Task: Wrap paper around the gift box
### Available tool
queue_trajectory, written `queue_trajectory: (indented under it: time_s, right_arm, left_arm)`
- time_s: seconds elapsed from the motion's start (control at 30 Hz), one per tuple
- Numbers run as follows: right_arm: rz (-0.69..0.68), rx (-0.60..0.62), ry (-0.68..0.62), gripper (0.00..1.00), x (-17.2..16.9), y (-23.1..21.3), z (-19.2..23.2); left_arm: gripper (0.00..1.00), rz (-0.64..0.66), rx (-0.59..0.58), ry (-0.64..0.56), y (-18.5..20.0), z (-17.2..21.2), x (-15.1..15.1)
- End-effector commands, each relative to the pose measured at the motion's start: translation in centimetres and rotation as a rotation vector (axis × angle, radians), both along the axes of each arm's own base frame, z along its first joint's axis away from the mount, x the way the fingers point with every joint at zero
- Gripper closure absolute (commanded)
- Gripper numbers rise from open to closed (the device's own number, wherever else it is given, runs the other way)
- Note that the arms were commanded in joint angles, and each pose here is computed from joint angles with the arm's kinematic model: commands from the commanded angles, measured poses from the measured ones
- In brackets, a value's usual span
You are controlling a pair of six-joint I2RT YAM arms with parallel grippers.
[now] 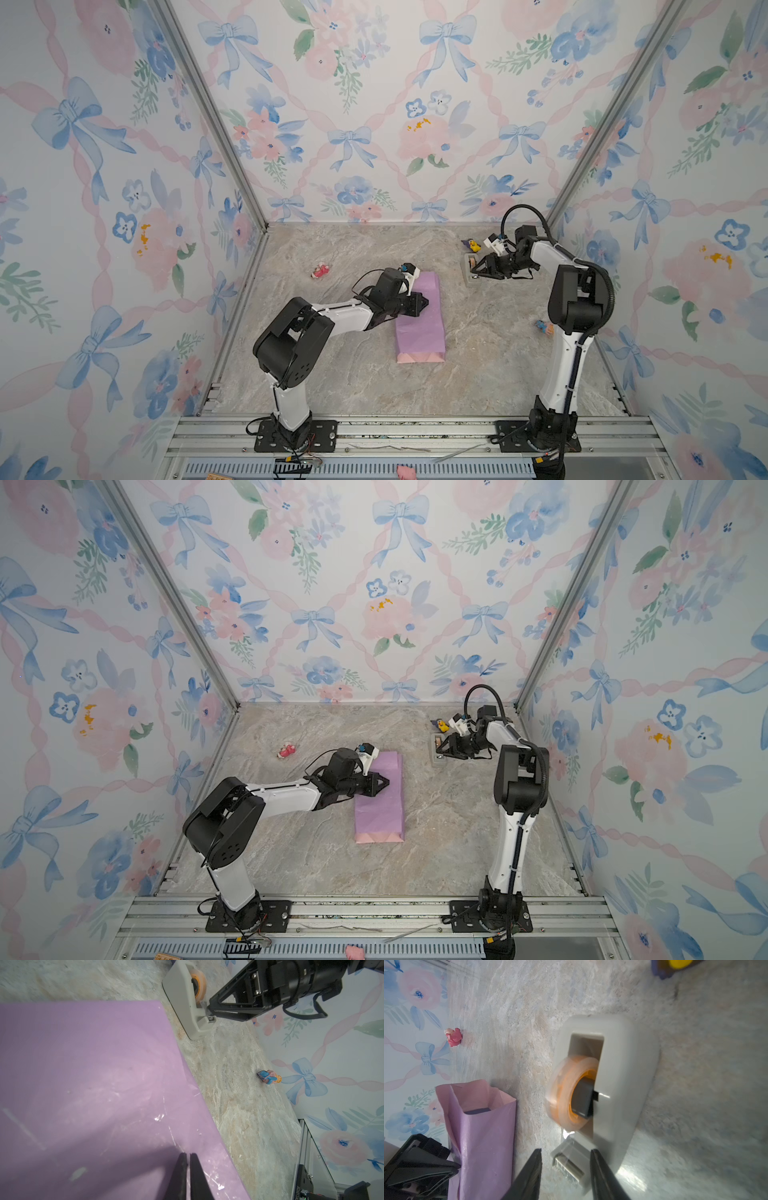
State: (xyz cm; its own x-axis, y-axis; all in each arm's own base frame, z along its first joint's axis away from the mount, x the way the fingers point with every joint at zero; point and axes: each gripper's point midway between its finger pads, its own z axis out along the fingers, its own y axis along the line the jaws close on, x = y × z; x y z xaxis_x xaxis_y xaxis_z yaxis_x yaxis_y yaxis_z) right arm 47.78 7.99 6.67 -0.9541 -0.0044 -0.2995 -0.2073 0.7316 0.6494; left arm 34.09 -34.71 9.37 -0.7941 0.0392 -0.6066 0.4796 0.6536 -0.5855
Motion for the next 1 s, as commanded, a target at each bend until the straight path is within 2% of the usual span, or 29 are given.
queue_trajectory:
  time_s: [0.0, 0.63, 0.97]
  right_arm:
    - [0.034, 0.056, 0.033, 0.59, -0.6, 0.5, 0.0]
    - [0.069, 0.152, 0.106, 0.63, -0.4, 1.4, -1.1]
    - [0.073, 0.209, 0.130, 0.69, -0.1, 1.5, -1.0]
  left_arm:
    - [0.91, -0.004, 0.169, 0.193, 2.4, -6.4, -3.2]
    - [0.91, 0.001, 0.161, 0.175, 2.2, -5.9, -2.9]
    - [0.91, 0.001, 0.159, 0.173, 2.2, -5.8, -2.8]
